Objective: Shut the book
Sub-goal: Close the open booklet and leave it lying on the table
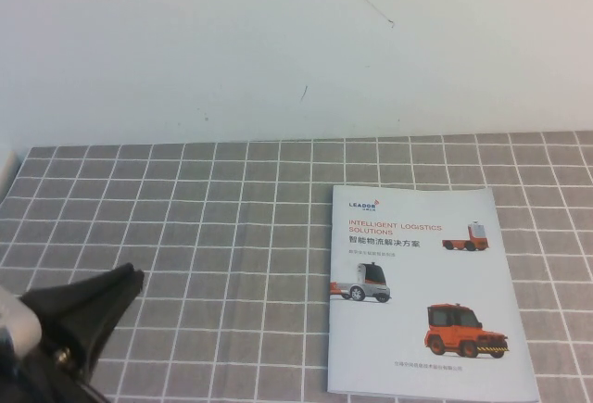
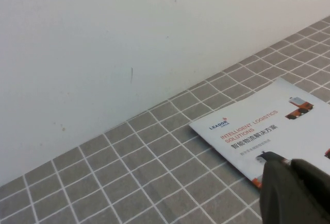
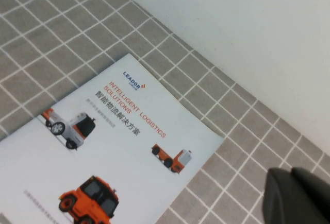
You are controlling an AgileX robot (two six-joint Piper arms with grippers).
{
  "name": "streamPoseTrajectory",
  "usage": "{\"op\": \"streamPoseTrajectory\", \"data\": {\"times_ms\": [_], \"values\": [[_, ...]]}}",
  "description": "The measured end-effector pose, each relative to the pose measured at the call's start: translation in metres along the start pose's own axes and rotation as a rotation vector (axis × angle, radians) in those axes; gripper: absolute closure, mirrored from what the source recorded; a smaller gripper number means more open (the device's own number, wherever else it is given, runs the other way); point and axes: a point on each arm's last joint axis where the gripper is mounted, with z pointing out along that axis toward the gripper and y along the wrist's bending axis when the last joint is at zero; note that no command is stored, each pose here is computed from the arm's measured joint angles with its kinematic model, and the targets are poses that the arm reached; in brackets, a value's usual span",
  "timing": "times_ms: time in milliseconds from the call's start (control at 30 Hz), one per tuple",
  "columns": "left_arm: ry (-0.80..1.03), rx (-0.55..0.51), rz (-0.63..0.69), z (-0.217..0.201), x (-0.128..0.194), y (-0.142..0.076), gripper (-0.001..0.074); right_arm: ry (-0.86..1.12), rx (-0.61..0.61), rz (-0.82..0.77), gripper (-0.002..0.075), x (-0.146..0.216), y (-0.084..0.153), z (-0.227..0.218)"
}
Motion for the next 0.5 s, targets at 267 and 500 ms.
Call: {"op": "streamPoseTrajectory", "data": {"times_ms": [267, 500], "values": [[-0.059, 0.061, 0.008, -0.007, 0.04, -0.009, 0.0738, -0.013, 0.04, 0.04, 0.0727, 0.08, 0.048, -0.057], [-0.109, 0.082, 0.009, -0.008, 0.04, -0.012, 0.0738, -0.043, 0.053, 0.13, 0.0727, 0.148, 0.084, -0.064]]}}
